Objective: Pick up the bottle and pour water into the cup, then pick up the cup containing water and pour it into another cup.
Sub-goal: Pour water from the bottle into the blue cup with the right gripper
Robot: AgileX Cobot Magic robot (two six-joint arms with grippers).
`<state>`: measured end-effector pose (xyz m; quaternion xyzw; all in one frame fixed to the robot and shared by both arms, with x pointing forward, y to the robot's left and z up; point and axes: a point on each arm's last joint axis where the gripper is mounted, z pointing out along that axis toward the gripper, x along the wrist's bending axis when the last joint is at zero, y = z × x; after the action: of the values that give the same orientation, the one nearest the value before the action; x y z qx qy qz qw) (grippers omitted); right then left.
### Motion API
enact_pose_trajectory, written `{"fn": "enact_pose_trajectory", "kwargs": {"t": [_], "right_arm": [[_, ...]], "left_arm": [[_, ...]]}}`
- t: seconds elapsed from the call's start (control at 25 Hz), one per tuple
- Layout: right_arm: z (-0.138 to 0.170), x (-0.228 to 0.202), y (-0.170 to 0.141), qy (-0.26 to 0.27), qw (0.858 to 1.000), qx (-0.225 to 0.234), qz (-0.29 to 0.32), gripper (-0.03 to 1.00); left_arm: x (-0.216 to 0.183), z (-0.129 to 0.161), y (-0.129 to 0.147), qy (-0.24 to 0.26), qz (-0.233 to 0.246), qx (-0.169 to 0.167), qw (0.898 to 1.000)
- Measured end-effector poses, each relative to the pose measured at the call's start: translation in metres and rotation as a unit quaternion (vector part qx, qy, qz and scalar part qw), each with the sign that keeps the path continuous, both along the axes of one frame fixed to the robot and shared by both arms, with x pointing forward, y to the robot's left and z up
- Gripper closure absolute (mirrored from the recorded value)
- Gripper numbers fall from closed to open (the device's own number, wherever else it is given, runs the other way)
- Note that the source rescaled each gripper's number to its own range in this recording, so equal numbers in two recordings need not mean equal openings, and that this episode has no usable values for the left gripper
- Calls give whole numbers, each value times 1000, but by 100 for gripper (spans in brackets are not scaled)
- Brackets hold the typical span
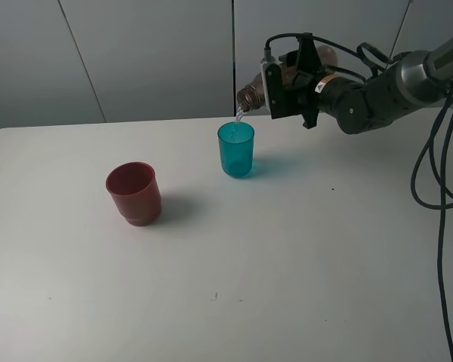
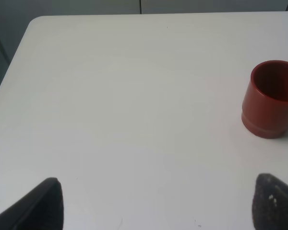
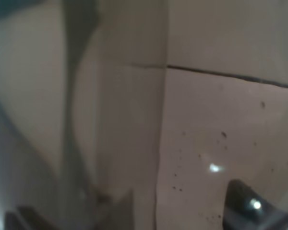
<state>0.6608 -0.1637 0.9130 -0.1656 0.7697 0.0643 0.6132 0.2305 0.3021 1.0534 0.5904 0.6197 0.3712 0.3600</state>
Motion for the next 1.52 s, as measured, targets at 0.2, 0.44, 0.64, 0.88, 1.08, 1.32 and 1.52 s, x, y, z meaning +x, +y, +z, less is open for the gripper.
{"fn": "enact_pose_trajectory", "kwargs": {"t": [0.2, 0.44, 0.64, 0.88, 1.08, 1.32, 1.52], "right_arm": [[0, 0, 0, -6, 1000, -16, 4, 96], [1, 0, 0, -14, 1000, -23, 6, 96], [3, 1, -1, -27, 999, -30, 4, 96], [3, 1, -1, -35, 998, -47, 8, 96], [4, 1, -1, -38, 998, -55, 6, 96], [4, 1, -1, -42, 997, -64, 9, 96], [4, 1, -1, -48, 996, -72, 10, 96]], "left_arm": [[0, 0, 0, 0, 0, 0, 1000], [0, 0, 0, 0, 0, -1, 1000], [0, 0, 0, 0, 1, -2, 1000], [0, 0, 0, 0, 1, -2, 1000], [0, 0, 0, 0, 1, -2, 1000], [0, 0, 0, 0, 1, -2, 1000], [0, 0, 0, 0, 1, -2, 1000]]}}
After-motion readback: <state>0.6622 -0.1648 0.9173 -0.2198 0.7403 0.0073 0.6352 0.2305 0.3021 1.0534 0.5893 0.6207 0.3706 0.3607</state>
